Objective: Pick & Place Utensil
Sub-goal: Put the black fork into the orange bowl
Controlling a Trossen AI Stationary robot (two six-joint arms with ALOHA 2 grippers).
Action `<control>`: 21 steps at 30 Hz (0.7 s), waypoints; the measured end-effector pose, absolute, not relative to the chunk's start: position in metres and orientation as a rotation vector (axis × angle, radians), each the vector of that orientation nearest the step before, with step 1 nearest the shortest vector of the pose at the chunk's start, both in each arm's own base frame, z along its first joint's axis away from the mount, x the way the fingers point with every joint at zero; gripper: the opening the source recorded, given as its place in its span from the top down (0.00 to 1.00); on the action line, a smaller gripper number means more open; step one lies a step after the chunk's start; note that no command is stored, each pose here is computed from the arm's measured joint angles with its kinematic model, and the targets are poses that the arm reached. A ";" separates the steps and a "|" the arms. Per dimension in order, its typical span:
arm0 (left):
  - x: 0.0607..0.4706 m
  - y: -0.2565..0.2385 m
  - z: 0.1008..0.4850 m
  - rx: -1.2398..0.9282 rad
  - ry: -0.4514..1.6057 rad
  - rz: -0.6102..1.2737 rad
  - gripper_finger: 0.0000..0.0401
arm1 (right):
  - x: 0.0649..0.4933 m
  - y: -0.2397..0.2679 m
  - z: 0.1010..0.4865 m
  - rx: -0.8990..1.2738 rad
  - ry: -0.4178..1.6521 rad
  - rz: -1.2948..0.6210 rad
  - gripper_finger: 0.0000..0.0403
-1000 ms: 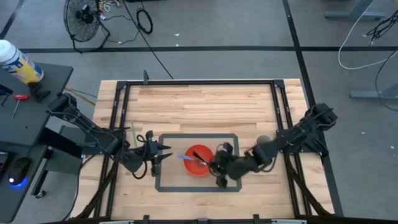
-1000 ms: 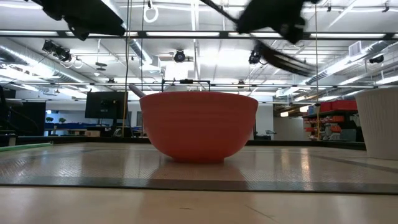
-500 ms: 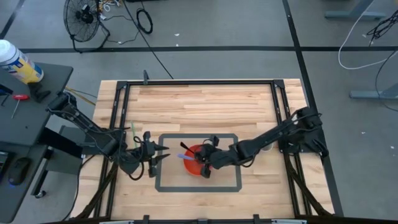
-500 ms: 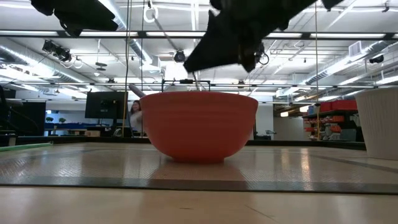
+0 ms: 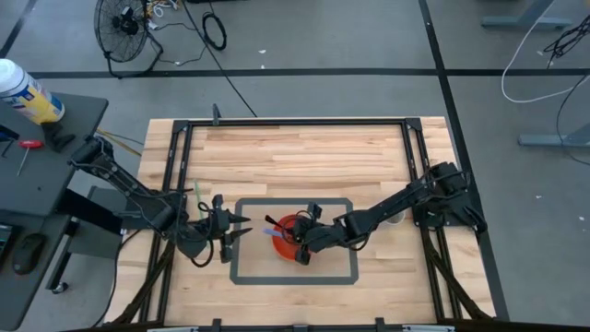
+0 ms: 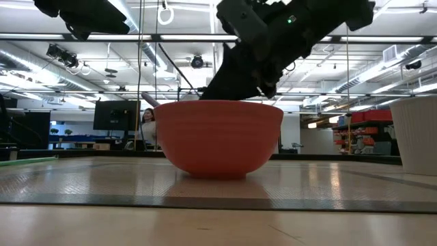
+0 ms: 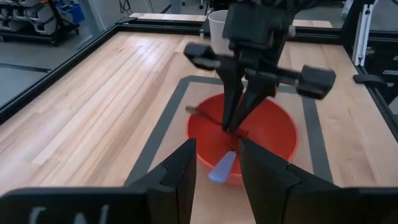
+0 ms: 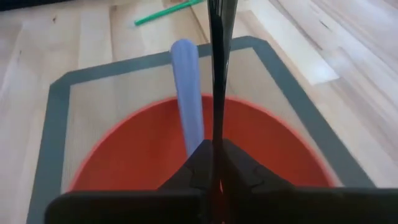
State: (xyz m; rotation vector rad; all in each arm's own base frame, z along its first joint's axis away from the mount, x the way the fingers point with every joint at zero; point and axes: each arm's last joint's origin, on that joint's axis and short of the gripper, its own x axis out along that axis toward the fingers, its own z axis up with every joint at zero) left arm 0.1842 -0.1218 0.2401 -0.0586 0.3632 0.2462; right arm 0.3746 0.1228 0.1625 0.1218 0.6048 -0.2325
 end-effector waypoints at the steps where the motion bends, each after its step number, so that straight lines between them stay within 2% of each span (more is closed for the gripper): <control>1: 0.184 -0.122 0.240 -0.059 0.363 0.246 0.69 | 0.376 0.123 0.159 0.122 0.607 -0.231 0.95; 21: 0.184 -0.122 0.240 -0.059 0.363 0.246 0.69 | 0.382 0.122 0.147 0.136 0.597 -0.238 0.94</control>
